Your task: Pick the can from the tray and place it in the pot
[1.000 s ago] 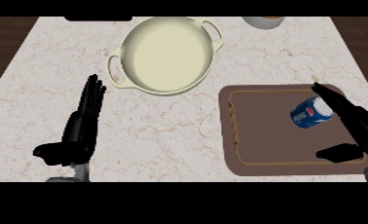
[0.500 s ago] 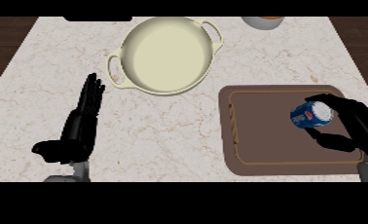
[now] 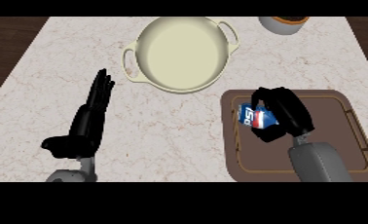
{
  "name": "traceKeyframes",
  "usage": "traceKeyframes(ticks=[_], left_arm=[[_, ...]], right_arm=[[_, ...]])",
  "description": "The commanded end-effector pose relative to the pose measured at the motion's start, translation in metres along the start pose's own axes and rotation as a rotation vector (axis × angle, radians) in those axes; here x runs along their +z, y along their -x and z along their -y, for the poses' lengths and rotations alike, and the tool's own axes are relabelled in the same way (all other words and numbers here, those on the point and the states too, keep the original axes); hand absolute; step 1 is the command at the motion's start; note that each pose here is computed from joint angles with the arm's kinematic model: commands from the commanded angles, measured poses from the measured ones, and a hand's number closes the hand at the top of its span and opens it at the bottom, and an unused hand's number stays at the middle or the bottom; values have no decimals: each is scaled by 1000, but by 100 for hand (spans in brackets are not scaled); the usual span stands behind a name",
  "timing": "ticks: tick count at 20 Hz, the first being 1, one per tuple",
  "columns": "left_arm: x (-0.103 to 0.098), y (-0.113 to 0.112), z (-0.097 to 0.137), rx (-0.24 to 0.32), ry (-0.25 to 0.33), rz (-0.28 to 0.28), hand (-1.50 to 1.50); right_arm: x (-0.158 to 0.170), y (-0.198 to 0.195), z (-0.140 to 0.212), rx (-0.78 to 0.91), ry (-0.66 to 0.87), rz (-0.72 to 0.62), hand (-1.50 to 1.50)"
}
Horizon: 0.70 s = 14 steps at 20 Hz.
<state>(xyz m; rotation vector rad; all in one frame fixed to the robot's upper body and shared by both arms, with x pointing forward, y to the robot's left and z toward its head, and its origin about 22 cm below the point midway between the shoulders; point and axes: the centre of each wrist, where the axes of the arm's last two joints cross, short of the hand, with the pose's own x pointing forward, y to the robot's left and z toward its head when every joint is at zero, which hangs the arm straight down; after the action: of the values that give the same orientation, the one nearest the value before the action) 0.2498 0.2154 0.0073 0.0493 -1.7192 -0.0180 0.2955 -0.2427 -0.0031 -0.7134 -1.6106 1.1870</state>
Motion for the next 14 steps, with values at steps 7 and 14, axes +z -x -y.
traceKeyframes(ticks=[7, 14], left_arm=[[-14, -12, 31, 19, 142, 34, 0], [-14, -5, 40, 18, 172, 1, 0]], right_arm=[[-83, -140, -10, 147, -57, 15, 150], [-110, -212, 31, 179, 215, -5, 150]])
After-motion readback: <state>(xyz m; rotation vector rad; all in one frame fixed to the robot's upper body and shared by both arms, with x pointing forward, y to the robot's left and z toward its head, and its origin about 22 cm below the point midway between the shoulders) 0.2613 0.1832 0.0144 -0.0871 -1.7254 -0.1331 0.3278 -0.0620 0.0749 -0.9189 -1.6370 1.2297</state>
